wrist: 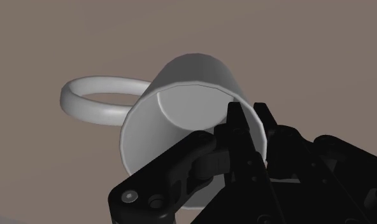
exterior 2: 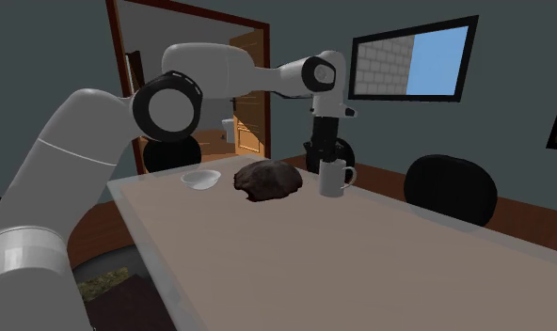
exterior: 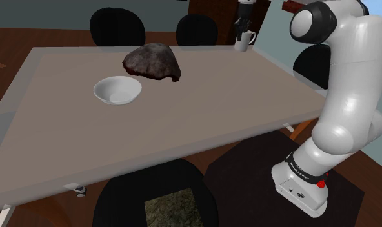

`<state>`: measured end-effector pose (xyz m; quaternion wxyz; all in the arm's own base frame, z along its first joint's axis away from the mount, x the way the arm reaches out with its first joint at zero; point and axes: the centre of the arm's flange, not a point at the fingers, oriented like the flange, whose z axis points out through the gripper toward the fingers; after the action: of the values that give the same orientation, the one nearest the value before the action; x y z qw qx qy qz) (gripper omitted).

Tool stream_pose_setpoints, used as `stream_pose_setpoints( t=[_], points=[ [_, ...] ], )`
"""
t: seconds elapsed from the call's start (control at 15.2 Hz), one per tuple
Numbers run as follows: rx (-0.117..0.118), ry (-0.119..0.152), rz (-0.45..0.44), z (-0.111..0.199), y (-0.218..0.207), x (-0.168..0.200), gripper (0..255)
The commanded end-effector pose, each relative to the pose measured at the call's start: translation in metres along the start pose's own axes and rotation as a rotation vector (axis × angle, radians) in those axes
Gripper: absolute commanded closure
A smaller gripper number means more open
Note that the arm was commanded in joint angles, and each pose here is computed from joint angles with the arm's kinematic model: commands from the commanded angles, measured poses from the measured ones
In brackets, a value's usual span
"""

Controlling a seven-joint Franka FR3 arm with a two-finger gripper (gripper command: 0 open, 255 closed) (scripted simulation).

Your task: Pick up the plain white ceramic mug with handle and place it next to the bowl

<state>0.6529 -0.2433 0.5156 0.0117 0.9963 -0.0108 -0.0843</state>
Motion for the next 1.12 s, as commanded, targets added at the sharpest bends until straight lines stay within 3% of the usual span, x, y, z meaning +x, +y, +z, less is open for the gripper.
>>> stream_pose_setpoints(
  t=[0.0, 1.06],
  points=[
    [0.0, -0.001, 0.0, -0.006, 0.0, -0.002, 255],
    [0.0, -0.001, 0.0, 0.004, -0.211, 0.009, 255]
  ],
)
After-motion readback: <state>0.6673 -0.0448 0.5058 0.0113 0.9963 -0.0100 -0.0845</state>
